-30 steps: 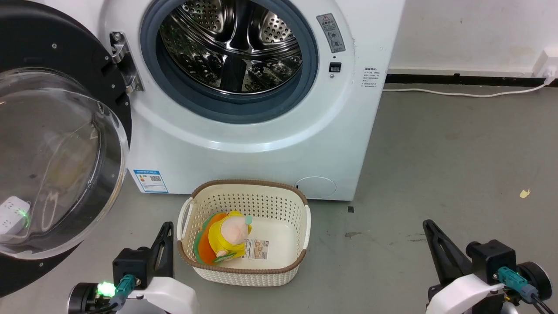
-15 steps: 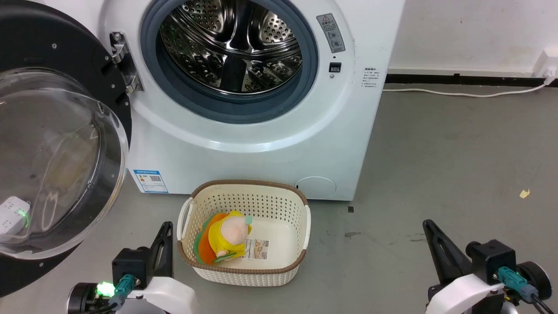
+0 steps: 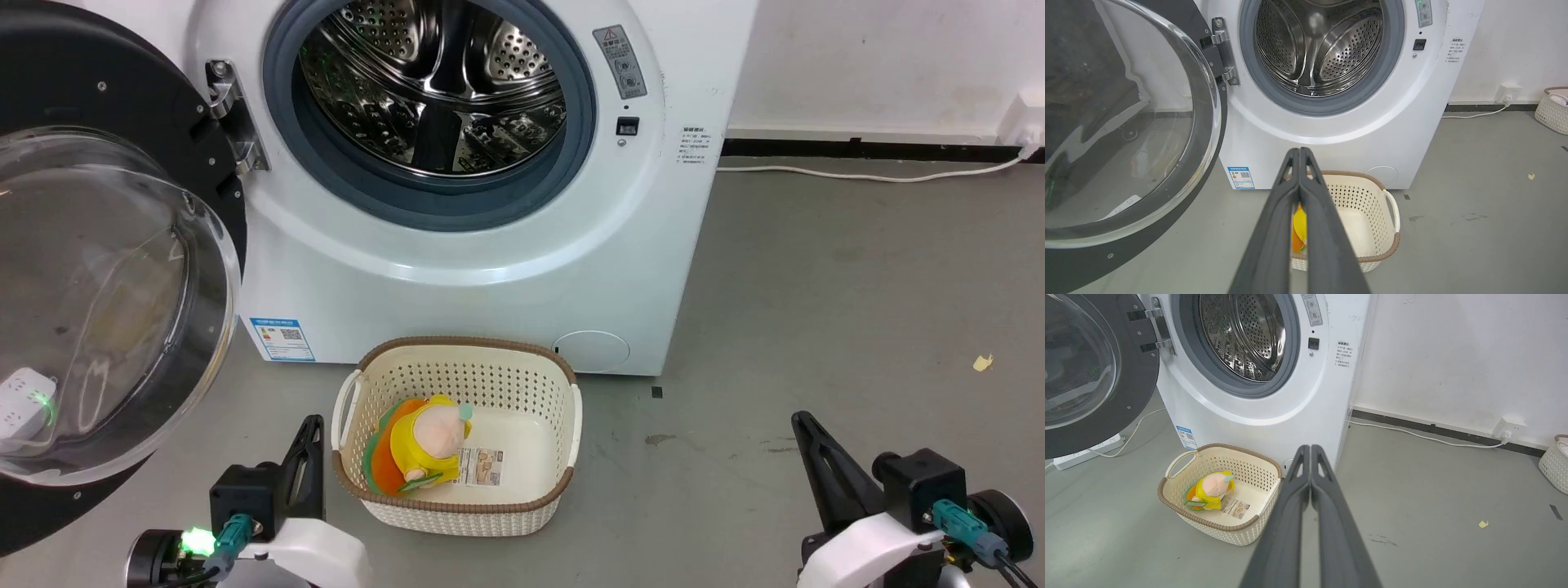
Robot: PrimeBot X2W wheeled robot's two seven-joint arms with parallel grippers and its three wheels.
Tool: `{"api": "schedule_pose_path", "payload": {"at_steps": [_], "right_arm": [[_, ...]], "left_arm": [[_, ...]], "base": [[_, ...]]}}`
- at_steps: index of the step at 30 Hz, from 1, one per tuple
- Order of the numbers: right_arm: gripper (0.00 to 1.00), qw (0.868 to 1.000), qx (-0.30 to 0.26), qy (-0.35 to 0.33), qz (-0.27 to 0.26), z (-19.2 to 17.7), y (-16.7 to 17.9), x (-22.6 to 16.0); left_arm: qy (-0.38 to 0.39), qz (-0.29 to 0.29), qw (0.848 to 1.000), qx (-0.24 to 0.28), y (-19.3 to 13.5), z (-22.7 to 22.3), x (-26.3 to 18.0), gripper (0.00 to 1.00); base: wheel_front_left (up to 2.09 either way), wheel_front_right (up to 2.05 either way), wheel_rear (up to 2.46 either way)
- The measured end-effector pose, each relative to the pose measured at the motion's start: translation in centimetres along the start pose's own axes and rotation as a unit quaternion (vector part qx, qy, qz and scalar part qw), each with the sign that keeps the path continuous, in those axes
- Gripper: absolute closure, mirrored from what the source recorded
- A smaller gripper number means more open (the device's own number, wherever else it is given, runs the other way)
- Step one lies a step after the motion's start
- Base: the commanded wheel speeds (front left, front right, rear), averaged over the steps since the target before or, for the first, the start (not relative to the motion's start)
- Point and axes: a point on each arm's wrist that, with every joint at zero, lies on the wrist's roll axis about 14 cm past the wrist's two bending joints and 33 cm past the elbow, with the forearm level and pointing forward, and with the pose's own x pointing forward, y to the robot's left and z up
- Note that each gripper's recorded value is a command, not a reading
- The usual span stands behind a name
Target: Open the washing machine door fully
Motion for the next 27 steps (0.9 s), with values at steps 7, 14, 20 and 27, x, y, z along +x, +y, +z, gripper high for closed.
{"api": "schedule_pose_path", "payload": {"at_steps": [7,14,20,27], "right_arm": [[1.00,1.000,0.000,0.000,0.000,0.00,0.02,0.00],[1.00,1.000,0.000,0.000,0.000,0.00,0.00,0.00],[1.00,1.000,0.000,0.000,0.000,0.00,0.00,0.00],[1.00,1.000,0.000,0.000,0.000,0.00,0.02,0.00]], "left_arm": [[0.000,0.000,1.000,0.000,0.01,0.00,0.00,1.00],[0.000,0.000,1.000,0.000,-0.01,0.00,0.00,1.00],[0.000,0.000,1.000,0.000,0.00,0.00,0.00,1.00],[0.000,0.000,1.000,0.000,0.02,0.00,0.00,1.00]], "base": [[0.00,0.00,0.00],[0.00,0.00,0.00],[0.00,0.00,0.00],[0.00,0.00,0.00]]}}
